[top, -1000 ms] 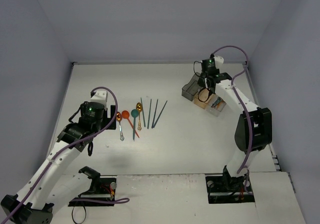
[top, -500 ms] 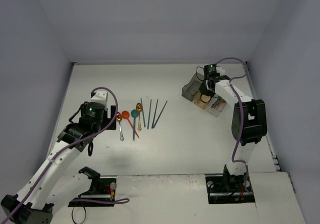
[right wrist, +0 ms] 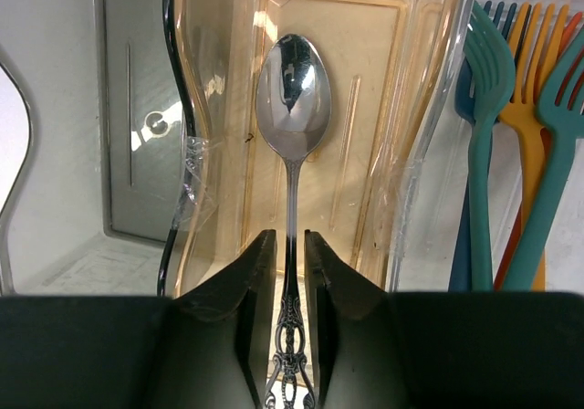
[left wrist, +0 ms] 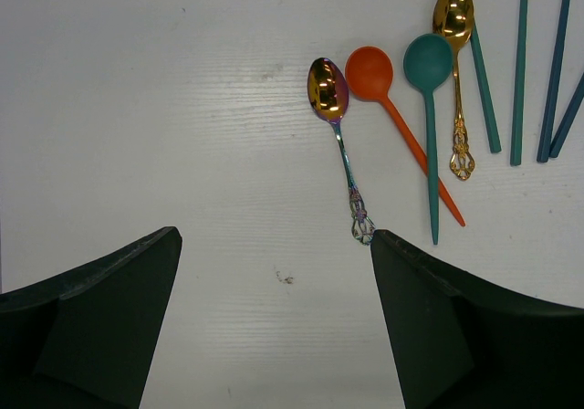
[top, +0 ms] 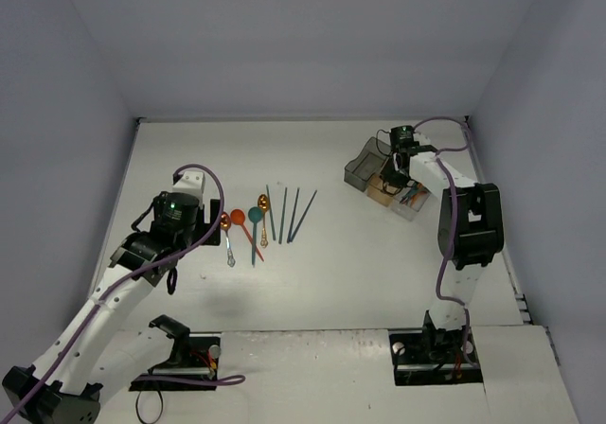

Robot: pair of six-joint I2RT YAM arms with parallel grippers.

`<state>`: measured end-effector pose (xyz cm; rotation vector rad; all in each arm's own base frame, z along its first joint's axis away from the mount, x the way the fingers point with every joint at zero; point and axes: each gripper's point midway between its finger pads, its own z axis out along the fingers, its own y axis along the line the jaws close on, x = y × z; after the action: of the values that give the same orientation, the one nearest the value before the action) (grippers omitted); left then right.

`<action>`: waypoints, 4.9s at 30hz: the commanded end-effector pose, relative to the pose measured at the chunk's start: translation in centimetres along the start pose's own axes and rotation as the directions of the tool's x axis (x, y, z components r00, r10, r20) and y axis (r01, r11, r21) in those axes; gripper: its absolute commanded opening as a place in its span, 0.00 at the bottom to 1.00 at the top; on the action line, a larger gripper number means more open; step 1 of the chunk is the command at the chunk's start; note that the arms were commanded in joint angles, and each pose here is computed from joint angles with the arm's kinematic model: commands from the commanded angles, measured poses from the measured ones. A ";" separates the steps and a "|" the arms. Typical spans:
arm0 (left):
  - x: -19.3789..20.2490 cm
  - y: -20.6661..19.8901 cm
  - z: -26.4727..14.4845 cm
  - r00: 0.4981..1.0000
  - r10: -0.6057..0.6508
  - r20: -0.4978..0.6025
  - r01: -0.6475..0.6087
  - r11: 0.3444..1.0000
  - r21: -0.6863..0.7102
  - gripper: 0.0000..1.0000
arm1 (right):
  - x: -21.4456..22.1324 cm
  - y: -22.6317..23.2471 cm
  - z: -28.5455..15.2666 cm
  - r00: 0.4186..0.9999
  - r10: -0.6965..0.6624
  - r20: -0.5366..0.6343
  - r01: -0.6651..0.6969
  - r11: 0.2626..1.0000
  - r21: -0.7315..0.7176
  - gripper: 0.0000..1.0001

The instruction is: Sort the eating utensils into containers

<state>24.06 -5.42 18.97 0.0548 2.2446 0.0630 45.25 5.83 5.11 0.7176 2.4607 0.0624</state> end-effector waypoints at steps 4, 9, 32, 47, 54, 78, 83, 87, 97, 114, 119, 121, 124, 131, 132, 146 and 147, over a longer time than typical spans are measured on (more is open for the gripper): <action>-1.3 -0.1 0.2 0.999 -0.012 0.043 0.012 1.000 0.002 0.83 | -5.3 3.3 -6.2 0.972 -0.097 0.215 0.111 0.992 -0.056 0.34; -1.3 -0.1 0.2 0.999 -0.012 0.042 0.013 1.000 0.000 0.83 | -4.1 7.9 -11.7 0.911 -0.247 0.330 0.291 0.952 -0.091 0.45; -2.9 5.5 -4.9 0.941 -0.175 0.290 0.223 0.964 -0.142 0.83 | 22.1 26.9 -15.3 0.733 -0.598 0.324 0.679 0.618 -0.396 0.39; -2.2 5.7 -4.9 0.955 -0.164 0.246 0.209 0.964 -0.165 0.83 | 24.9 27.0 -10.3 0.748 -0.601 0.282 0.664 0.677 -0.316 0.23; -2.1 5.5 -4.6 0.960 -0.157 0.231 0.197 0.967 -0.161 0.83 | 25.7 26.5 -8.6 0.756 -0.598 0.264 0.654 0.701 -0.286 0.22; -2.1 5.4 -4.2 0.965 -0.147 0.218 0.186 0.968 -0.169 0.83 | 18.7 21.3 -6.6 0.791 -0.558 0.253 0.603 0.781 -0.162 0.00; -2.1 5.4 -4.2 0.965 -0.146 0.218 0.185 0.968 -0.171 0.83 | 15.7 22.6 -10.9 0.786 -0.524 0.327 0.602 0.770 -0.213 0.00; -2.1 5.4 -4.2 0.964 -0.147 0.220 0.187 0.967 -0.171 0.83 | 12.5 22.8 -14.6 0.797 -0.462 0.390 0.572 0.784 -0.239 0.00; -2.1 5.2 -4.0 0.967 -0.144 0.210 0.180 0.970 -0.162 0.83 | 1.3 12.8 -12.9 0.899 -0.238 0.367 0.314 0.935 -0.164 0.00; -1.8 4.2 -3.1 0.979 -0.123 0.165 0.146 0.980 -0.135 0.83 | -3.1 2.1 -3.3 0.991 -0.032 0.133 0.045 0.995 -0.090 0.00; -1.8 4.0 -2.9 0.980 -0.119 0.158 0.141 0.981 -0.132 0.83 | -3.0 2.0 -1.6 0.995 -0.008 0.097 0.017 0.996 -0.085 0.00; -1.7 4.0 -2.9 0.981 -0.119 0.155 0.139 0.982 -0.131 0.83 | -3.2 2.3 -1.3 0.996 -0.001 0.094 0.009 0.996 -0.090 0.00; -1.7 4.0 -2.8 0.981 -0.118 0.155 0.139 0.982 -0.129 0.83 | -3.8 2.5 -1.4 0.994 0.013 0.104 -0.003 0.995 -0.097 0.06; -1.2 2.9 -2.0 0.988 -0.115 0.108 0.125 0.988 -0.095 0.83 | -5.7 3.3 -3.5 0.989 0.018 0.149 0.002 0.992 -0.130 0.32; -1.1 2.7 -1.8 0.988 -0.117 0.099 0.126 0.988 -0.092 0.83 | -5.9 3.4 -4.0 0.988 0.018 0.156 0.003 0.991 -0.136 0.33; 3.6 -2.5 4.5 0.947 -0.255 -0.196 0.250 0.967 -0.048 0.81 | -7.2 3.3 -15.3 0.942 -0.085 0.325 0.171 0.954 -0.246 0.39; 3.7 -2.8 4.9 0.942 -0.263 -0.206 0.259 0.965 -0.046 0.80 | -7.1 3.2 -16.3 0.937 -0.085 0.340 0.179 0.950 -0.257 0.40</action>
<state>23.68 -5.98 13.57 -0.1854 2.4438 0.0433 45.19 6.26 19.26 0.4997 2.1885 0.1931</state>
